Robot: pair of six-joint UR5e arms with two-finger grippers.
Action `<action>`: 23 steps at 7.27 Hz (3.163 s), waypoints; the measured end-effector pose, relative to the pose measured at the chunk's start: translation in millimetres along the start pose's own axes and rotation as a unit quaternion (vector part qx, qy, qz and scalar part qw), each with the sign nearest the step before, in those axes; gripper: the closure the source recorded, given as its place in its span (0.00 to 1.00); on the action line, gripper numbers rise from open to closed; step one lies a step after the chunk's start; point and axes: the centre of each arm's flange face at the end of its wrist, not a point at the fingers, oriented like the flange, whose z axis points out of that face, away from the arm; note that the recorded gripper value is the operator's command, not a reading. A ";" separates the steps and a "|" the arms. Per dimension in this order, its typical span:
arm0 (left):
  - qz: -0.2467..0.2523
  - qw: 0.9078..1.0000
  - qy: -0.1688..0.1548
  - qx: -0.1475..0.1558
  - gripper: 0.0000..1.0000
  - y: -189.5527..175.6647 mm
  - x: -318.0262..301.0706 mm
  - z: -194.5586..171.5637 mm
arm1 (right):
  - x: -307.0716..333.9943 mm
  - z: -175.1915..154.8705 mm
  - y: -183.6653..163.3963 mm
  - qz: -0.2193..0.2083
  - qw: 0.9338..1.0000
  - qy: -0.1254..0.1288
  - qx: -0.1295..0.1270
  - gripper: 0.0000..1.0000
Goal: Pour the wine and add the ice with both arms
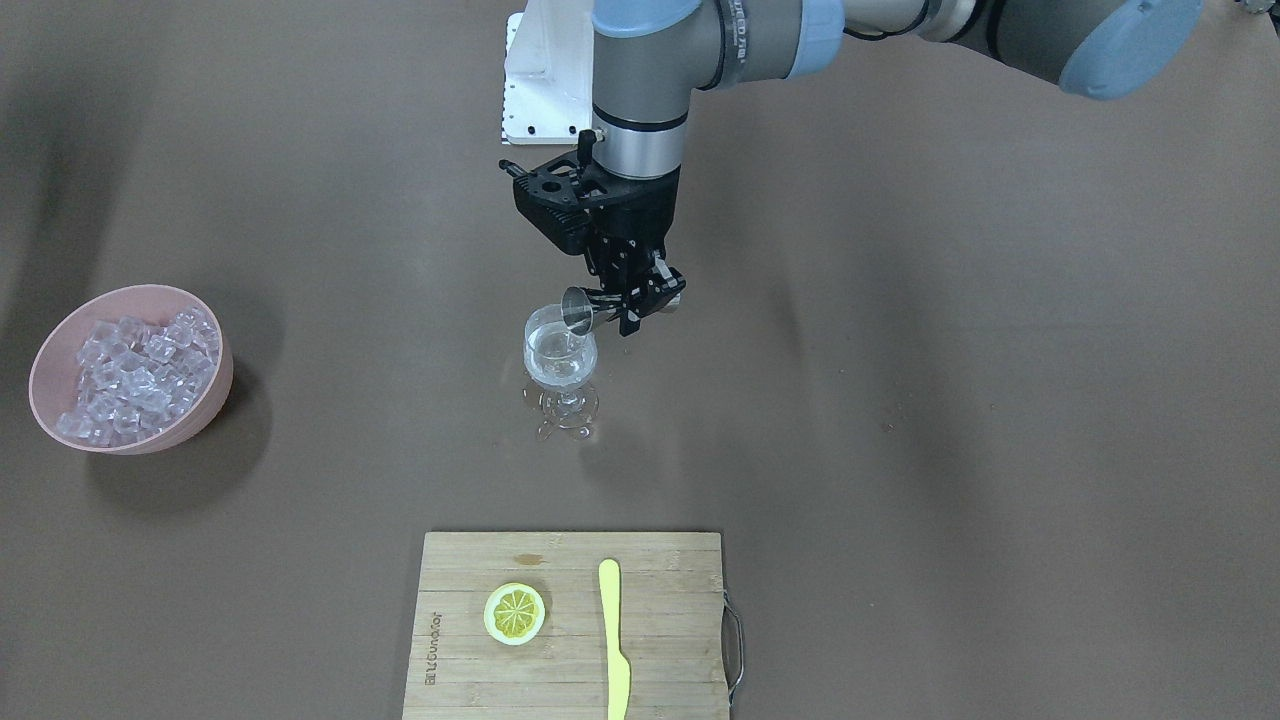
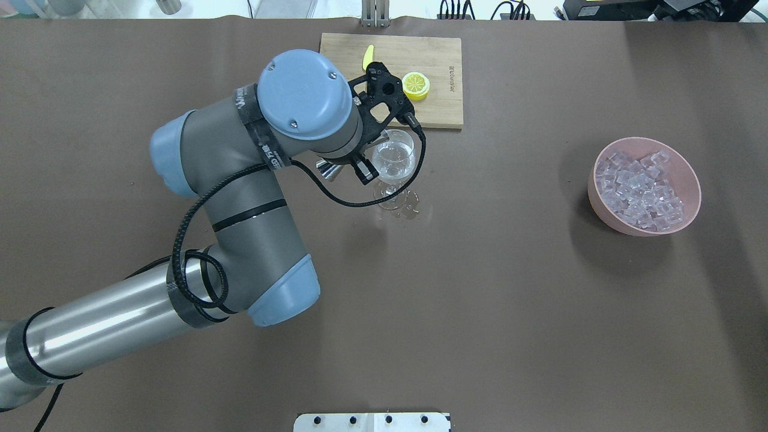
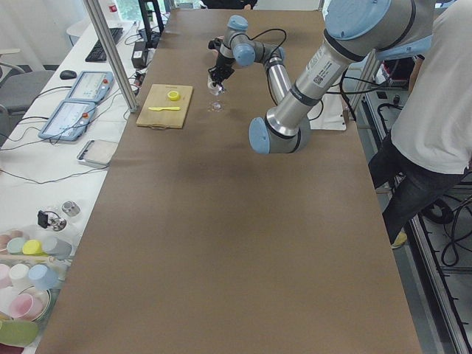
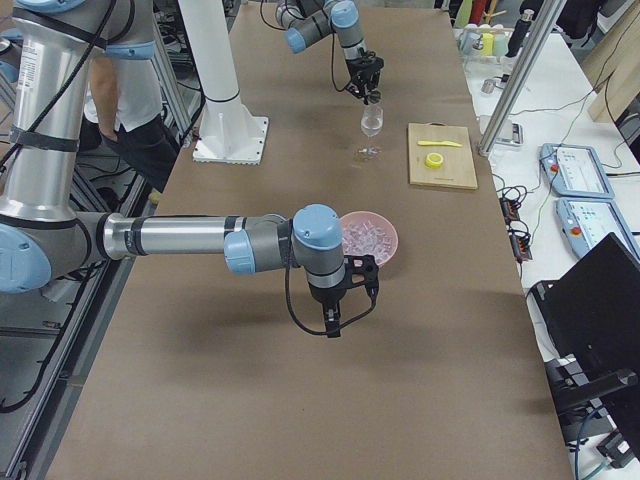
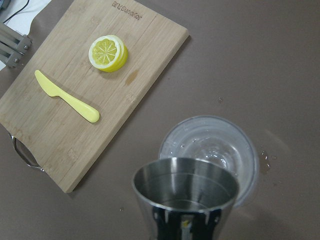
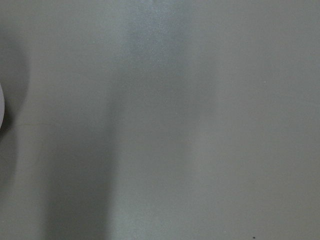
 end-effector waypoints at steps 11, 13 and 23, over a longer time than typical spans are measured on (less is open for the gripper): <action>-0.122 0.978 0.041 0.161 1.00 253.8 -206.1 -46.9 | -0.4 -0.5 -0.2 0.000 1.000 0.000 0.001 0.00; -0.193 0.953 0.022 0.234 1.00 340.4 -233.9 -29.7 | -0.5 -0.6 -0.2 -0.001 1.000 0.000 0.001 0.00; -0.444 0.785 -0.301 0.312 1.00 360.7 -228.0 3.8 | -2.4 -2.9 -5.6 -0.004 1.000 0.001 0.005 0.00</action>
